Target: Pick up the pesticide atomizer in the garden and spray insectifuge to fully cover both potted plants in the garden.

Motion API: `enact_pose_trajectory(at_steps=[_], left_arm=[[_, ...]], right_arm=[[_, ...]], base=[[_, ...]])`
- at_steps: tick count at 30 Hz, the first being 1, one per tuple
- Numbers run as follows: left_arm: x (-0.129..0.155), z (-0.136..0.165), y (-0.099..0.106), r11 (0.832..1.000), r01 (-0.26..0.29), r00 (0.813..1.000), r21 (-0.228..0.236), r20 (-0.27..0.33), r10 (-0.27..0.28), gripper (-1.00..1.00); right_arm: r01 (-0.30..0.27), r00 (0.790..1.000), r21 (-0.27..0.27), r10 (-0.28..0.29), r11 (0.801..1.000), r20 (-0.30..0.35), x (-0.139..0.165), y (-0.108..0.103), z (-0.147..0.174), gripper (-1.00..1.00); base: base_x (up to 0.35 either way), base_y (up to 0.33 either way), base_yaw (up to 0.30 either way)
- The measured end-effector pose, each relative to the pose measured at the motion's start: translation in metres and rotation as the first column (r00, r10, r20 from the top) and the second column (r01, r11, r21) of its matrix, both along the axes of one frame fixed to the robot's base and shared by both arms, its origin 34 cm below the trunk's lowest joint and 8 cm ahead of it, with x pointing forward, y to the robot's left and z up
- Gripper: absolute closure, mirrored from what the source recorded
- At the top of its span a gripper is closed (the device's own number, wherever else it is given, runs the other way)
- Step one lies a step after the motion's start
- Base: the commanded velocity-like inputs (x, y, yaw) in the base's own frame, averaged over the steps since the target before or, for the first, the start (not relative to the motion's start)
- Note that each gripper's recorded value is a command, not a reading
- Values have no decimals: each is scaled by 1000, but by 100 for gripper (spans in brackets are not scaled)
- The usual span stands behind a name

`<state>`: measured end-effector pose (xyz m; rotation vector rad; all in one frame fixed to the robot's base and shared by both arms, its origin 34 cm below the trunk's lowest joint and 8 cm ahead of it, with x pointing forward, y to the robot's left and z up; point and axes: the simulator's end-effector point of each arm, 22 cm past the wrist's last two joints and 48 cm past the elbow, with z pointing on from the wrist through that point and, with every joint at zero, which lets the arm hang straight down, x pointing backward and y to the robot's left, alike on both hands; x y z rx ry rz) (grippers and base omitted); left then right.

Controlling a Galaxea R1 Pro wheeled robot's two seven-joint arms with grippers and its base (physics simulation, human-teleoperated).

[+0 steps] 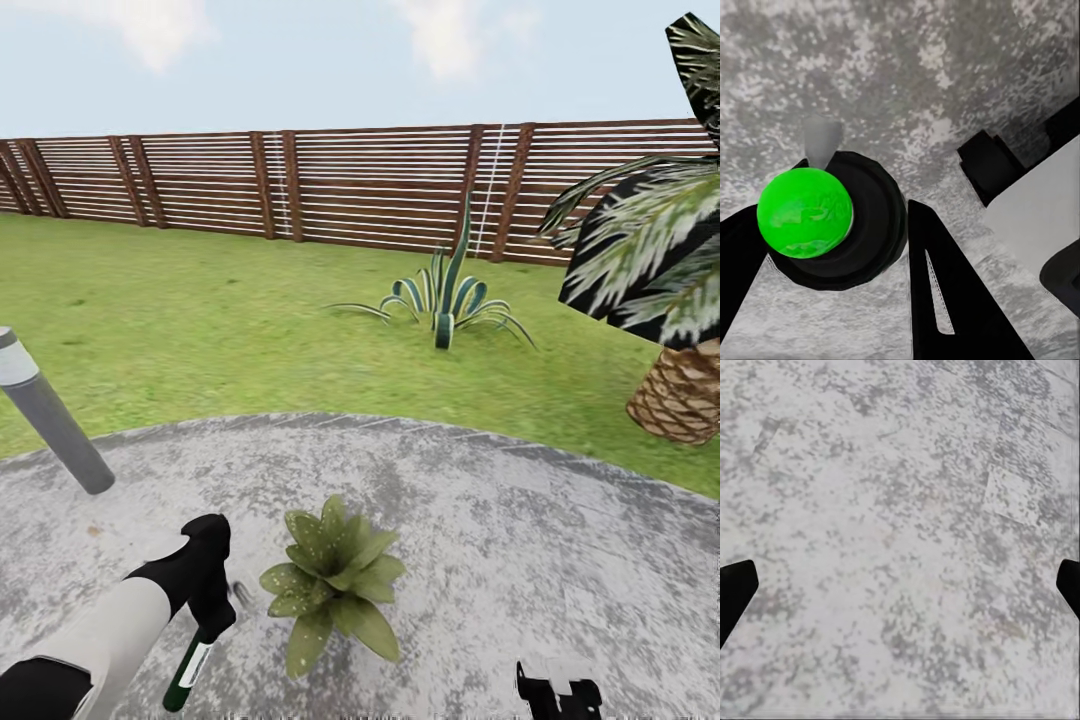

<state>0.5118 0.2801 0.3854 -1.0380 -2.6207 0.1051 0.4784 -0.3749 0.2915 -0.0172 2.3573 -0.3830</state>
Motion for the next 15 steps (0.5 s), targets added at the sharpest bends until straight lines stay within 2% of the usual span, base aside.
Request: enact_pose_trajectory(at_steps=[4, 7, 15], left_arm=[[0, -1, -1, 1000, -1, 1000, -1, 0, 1, 100], [-1, -1, -3, 1000, 0, 1000, -4, -1, 0, 100], [-2, -3, -4, 1000, -3, 1000, -7, -7, 3, 100]], right_arm=[[0, 1000, 0, 0, 1000, 2, 1, 0, 0, -100], [0, 1000, 2, 0, 1000, 1, 1, 1, 0, -100], [-1, 1000, 2, 1, 1000, -3, -1, 1, -1, -100]], base=[[-238, -199, 4], [-143, -197, 156], [80, -235, 210]])
